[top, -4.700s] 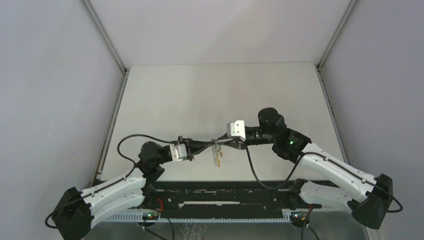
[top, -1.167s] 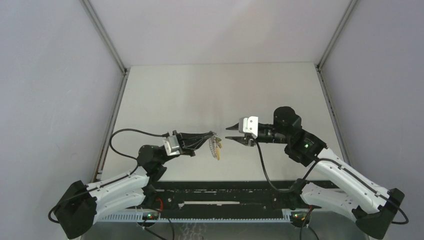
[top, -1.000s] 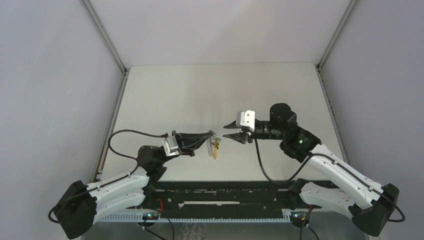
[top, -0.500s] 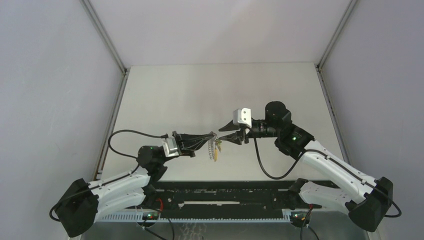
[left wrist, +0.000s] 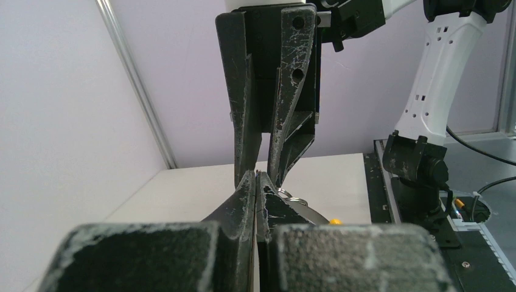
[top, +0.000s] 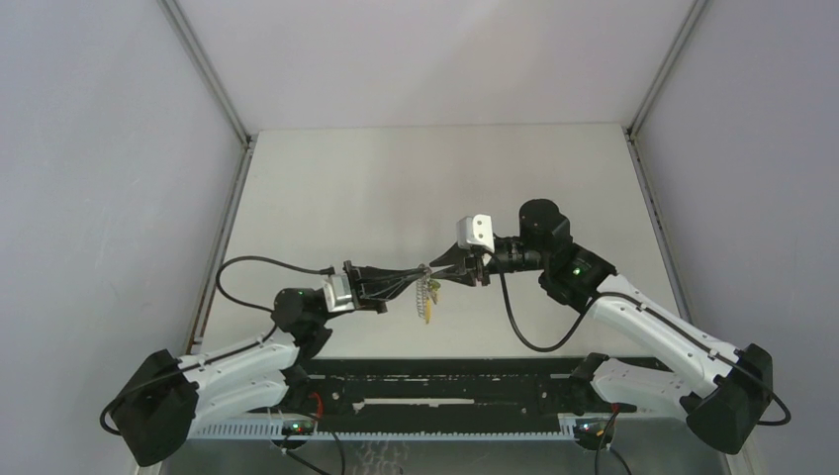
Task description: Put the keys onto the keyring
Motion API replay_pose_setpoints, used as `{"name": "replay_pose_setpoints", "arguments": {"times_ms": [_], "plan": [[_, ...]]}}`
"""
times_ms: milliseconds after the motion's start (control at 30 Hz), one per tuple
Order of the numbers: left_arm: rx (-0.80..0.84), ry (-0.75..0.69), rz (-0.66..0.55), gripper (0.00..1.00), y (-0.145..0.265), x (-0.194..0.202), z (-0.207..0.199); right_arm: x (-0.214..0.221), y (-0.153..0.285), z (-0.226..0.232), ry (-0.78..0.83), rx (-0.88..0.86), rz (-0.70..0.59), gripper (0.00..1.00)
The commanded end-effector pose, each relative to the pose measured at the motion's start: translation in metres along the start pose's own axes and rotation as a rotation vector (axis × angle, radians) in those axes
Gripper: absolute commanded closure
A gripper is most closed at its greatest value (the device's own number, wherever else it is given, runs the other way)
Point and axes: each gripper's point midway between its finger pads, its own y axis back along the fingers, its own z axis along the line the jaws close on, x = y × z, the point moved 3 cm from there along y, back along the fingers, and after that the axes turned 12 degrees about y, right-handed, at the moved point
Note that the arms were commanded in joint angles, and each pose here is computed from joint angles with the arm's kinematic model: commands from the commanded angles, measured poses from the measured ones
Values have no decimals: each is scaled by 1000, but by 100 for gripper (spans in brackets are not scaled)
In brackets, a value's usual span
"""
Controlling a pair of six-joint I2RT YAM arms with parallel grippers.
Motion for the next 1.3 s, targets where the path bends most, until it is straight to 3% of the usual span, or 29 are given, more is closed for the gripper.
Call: {"name": "replay_pose_setpoints", "arguments": {"times_ms": [0, 200, 400, 667, 767, 933, 1067, 1167, 1267], "plan": [[28, -10, -40, 100, 1, -7, -6, -23, 3, -9, 40, 9, -59, 77], [31, -10, -41, 100, 1, -7, -6, -24, 5, -7, 37, 5, -63, 81], [36, -4, -33, 100, 0, -4, -6, -24, 5, -6, 36, -4, -63, 92], [33, 2, -19, 100, 0, 1, -4, -25, 5, -4, 32, -14, -68, 92], [34, -1, -23, 100, 0, -1, -5, -24, 5, -3, 25, -18, -59, 100], [20, -6, -18, 99, 1, 1, -3, -19, 7, -5, -5, -10, -13, 100], [-35, -6, 30, 78, 4, 12, 6, -11, 15, -17, -92, 79, 124, 100], [-103, -2, 57, 60, 8, 19, 15, 9, 23, -21, -253, 138, 305, 100], [-159, 10, 76, 51, 11, 23, 23, 25, 34, -28, -401, 246, 493, 100]]}}
